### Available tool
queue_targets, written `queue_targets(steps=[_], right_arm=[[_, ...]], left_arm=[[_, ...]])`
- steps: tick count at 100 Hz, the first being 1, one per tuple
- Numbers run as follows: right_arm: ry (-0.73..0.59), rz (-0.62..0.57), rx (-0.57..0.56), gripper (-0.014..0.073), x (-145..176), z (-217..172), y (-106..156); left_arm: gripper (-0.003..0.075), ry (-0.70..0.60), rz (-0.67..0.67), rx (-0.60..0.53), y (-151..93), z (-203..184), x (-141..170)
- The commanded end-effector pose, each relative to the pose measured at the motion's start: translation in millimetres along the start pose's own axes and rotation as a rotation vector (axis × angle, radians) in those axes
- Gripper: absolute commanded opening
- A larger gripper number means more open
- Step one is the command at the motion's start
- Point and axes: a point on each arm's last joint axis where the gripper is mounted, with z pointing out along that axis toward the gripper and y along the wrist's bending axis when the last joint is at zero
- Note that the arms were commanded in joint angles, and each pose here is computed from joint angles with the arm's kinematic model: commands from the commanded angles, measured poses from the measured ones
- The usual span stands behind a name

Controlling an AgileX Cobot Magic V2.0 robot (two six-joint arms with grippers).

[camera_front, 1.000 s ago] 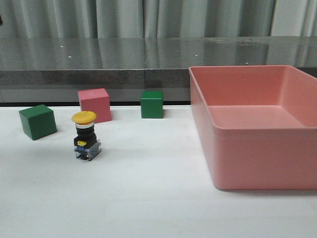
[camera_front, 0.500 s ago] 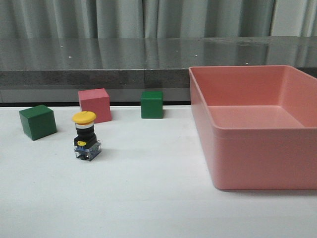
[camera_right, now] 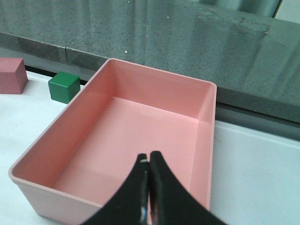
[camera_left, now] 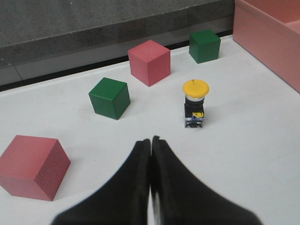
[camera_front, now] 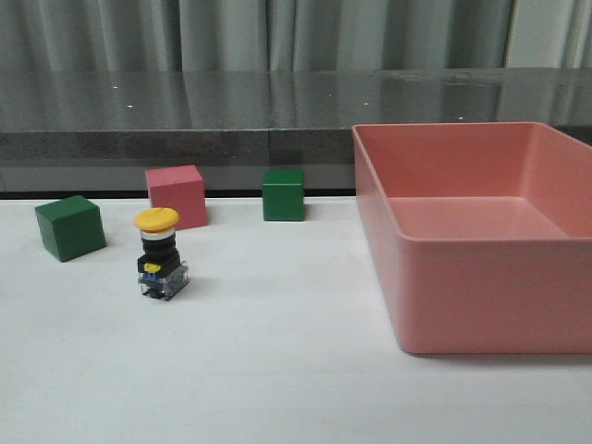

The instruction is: Place and stand button with both arms

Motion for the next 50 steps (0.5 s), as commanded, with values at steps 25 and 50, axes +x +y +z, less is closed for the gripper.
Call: queue_targets(steps=[25, 50], right_arm=[[-0.102, -0.002, 0.04, -0.0062, -16, -3, -4], [-0.101, -0.002, 0.04, -0.0062, -16, -3, -4]], left_arm=[[-0.002, -0.158, -0.027, -0.067, 7, -3, -19], [-0.002, -0.302, -0.006, -0.171, 12, -6, -6]])
